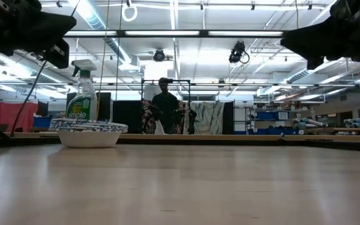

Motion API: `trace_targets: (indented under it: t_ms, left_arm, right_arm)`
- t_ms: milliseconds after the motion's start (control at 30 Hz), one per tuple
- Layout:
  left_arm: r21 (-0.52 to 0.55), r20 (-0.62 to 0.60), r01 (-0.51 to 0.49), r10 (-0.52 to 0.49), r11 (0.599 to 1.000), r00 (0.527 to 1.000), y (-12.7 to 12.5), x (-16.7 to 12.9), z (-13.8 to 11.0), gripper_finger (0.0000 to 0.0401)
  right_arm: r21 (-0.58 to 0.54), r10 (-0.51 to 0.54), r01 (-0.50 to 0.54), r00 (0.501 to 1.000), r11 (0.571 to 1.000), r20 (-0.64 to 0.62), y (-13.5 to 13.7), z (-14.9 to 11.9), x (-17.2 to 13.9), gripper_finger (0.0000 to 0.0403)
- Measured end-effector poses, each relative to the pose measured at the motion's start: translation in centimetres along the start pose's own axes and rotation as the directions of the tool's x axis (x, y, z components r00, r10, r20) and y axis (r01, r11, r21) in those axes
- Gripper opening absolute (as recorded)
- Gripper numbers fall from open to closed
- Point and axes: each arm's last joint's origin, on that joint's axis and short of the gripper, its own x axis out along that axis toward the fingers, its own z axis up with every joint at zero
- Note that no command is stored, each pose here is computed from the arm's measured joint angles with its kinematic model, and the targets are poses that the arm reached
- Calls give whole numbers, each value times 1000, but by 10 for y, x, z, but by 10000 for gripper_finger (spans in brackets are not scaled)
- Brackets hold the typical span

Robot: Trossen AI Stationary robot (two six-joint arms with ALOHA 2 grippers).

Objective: Nest bowls inside each other
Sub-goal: Return to Home Position

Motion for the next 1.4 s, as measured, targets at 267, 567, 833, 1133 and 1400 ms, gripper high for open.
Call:
trace_targets:
  t_ms: [267, 567, 833, 1133, 1400]
  left_arm:
    - [86, -20, -34, 36, 996, 999, -1, -1, 15, 7]
    - [-73, -214, -88, 71, 993, 974, 2, -3, -4, 7]
    - [-88, -135, 114, -125, 990, 983, -5, -1, 5, 7]
    - [26, -26, 229, -228, 973, 973, -9, -1, 17, 7]
    - [18, -26, 229, -228, 973, 973, -9, -1, 17, 7]
  right_arm:
    - [10, 38, -39, 997, 999, 70, -15, 7, 3, 135]
    - [36, 17, -25, 976, 999, 218, -24, 24, -8, 135]
    - [124, -27, -2, 973, 992, 229, -26, 26, -10, 135]
    - [212, -32, -15, 976, 977, 215, -26, 24, -10, 135]
    - [212, -32, -15, 976, 977, 215, -26, 24, -10, 135]
